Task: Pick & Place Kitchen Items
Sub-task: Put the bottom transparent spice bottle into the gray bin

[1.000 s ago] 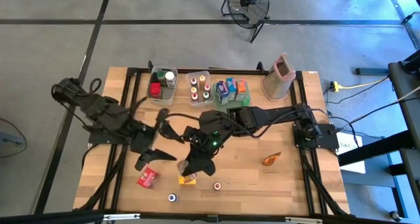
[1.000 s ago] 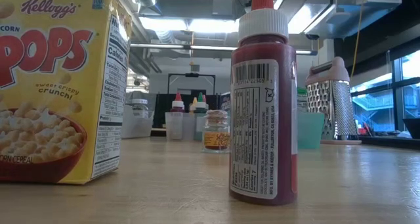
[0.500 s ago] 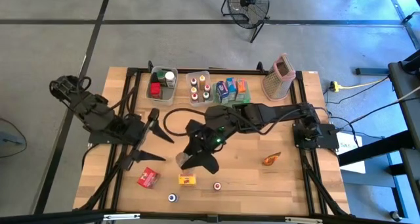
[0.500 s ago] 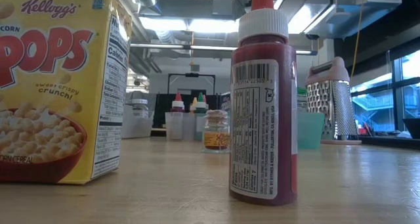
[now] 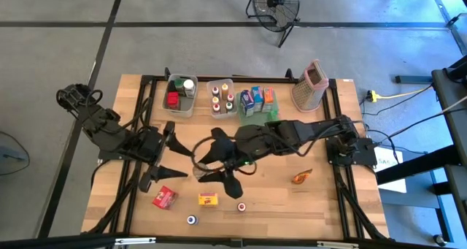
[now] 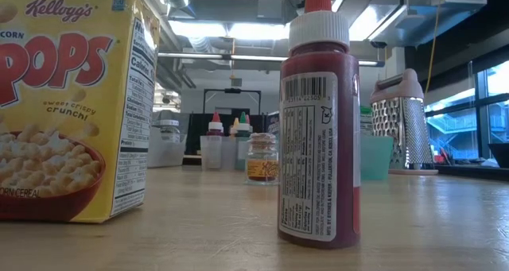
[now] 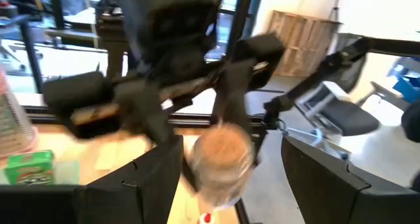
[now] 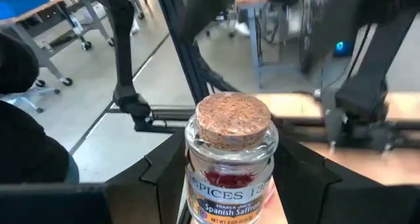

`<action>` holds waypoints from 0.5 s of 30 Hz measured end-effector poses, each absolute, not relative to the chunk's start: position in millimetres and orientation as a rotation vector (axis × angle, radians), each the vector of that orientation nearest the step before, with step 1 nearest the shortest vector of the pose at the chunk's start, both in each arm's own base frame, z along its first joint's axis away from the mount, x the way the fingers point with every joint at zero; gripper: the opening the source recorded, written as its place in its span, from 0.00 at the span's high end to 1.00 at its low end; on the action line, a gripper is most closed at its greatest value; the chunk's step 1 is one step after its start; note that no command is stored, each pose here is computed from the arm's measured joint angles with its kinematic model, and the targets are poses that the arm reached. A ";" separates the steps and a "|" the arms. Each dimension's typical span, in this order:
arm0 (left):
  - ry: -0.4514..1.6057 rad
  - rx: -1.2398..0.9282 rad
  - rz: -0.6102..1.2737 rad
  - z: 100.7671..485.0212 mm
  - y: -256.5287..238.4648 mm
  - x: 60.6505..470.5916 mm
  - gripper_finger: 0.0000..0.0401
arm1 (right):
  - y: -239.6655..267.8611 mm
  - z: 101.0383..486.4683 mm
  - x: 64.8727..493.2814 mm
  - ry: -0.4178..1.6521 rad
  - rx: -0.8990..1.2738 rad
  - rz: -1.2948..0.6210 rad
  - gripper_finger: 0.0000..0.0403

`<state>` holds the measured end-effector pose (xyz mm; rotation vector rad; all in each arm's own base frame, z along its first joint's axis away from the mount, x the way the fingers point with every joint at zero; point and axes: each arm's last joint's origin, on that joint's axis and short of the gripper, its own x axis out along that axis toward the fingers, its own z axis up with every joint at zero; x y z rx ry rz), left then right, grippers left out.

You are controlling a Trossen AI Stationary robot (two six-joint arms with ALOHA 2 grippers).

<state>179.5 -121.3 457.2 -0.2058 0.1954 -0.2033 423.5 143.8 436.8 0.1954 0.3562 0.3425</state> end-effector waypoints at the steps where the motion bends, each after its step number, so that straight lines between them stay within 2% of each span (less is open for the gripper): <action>1: 0.193 -0.205 -0.191 457.3 -120.9 179.6 0.37 | 143.8 440.5 421.5 0.334 0.177 0.335 0.53; 15: 0.273 -0.172 -0.145 444.1 -126.9 189.0 0.37 | 133.0 473.1 402.7 0.180 0.060 0.272 0.53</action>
